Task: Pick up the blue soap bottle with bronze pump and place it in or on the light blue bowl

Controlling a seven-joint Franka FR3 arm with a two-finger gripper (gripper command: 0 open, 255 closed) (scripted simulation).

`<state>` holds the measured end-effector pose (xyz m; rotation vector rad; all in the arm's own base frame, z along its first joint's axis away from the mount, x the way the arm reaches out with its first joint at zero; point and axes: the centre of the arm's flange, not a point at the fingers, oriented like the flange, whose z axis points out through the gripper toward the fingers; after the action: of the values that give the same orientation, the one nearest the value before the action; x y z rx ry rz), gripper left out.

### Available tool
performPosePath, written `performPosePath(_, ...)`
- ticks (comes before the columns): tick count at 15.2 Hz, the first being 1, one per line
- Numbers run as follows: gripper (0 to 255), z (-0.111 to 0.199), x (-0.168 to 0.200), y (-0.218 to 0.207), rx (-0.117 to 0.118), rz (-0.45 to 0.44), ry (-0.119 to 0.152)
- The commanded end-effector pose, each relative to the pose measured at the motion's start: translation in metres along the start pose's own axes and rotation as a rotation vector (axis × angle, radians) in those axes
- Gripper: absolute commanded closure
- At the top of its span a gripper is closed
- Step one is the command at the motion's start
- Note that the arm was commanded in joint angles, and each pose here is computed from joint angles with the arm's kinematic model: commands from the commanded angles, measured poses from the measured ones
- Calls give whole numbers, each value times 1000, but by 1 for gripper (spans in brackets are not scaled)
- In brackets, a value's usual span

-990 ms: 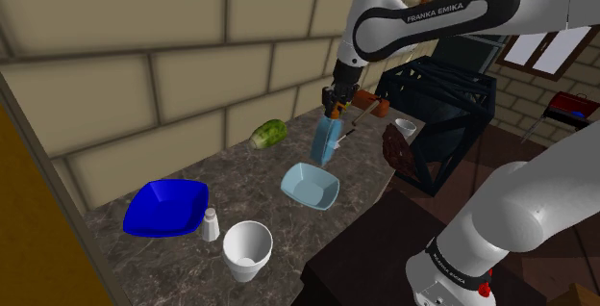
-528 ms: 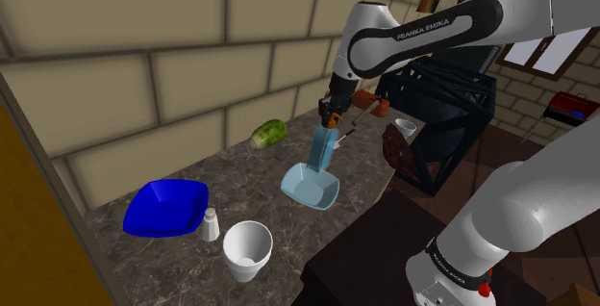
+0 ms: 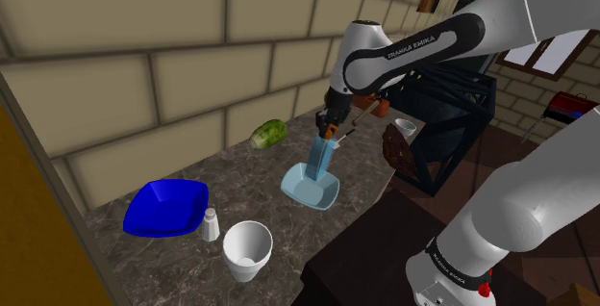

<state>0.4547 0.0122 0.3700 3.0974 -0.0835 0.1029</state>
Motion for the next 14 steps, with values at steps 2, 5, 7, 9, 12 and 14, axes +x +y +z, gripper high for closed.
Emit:
performPosePath(2, 255, 16, -1, -1, 0, 0, 1)
performPosePath(5, 255, 32, -2, -1, 0, 0, 1)
performPosePath(7, 255, 43, -3, -2, 0, 0, 1)
performPosePath(9, 255, 44, -3, -2, 0, 0, 1)
performPosePath(12, 255, 44, -3, -2, 0, 0, 1)
performPosePath(14, 255, 44, -3, -2, 0, 0, 1)
